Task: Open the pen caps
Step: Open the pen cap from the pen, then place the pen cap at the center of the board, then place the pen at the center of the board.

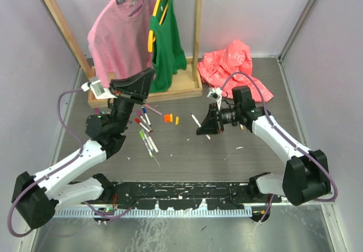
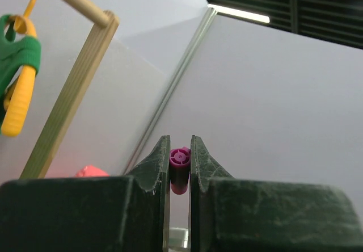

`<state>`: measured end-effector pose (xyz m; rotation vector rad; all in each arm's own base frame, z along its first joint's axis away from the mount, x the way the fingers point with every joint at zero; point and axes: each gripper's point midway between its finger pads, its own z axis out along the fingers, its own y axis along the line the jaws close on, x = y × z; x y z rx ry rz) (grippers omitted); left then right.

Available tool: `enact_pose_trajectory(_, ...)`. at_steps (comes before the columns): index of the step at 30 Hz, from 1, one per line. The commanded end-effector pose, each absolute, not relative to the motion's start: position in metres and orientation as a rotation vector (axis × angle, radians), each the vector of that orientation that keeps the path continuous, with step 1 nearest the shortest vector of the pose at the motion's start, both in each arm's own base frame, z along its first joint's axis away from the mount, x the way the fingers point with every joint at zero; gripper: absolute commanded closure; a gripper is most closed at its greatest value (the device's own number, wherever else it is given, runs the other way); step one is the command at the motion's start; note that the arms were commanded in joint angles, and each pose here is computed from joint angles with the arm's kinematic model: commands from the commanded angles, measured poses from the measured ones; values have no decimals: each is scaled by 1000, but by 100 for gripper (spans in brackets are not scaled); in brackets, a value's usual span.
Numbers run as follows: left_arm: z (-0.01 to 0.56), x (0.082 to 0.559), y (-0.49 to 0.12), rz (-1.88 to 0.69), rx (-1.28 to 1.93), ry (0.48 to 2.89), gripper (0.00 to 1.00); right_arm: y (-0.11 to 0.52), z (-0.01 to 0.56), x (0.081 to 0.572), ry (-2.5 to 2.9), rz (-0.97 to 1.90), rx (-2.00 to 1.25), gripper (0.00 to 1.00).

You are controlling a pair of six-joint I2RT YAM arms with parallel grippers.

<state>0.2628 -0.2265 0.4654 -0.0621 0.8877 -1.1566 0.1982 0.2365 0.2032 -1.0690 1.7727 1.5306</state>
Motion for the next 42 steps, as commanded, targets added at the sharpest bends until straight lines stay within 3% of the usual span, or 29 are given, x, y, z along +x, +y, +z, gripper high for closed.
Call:
enact_pose_trajectory(1,478,245,-220,-1133,6,860,100,235,207,209,1781,1398,-1098,99)
enact_pose_trajectory(8,409,232,-232,-1127,128,1119,100,200,183,268,1910,887,-1030,99)
enact_pose_trajectory(15,305,235,-237,-1119,90,1422,100,146,181,308,1994,653,-869,99)
enact_pose_trajectory(27,211,255,-267,-1093,84,1756,100,13,160,362,2167,85,-436,99)
enact_pose_trajectory(42,162,267,-271,-968,92,1959,100,-43,106,369,2361,33,-188,99)
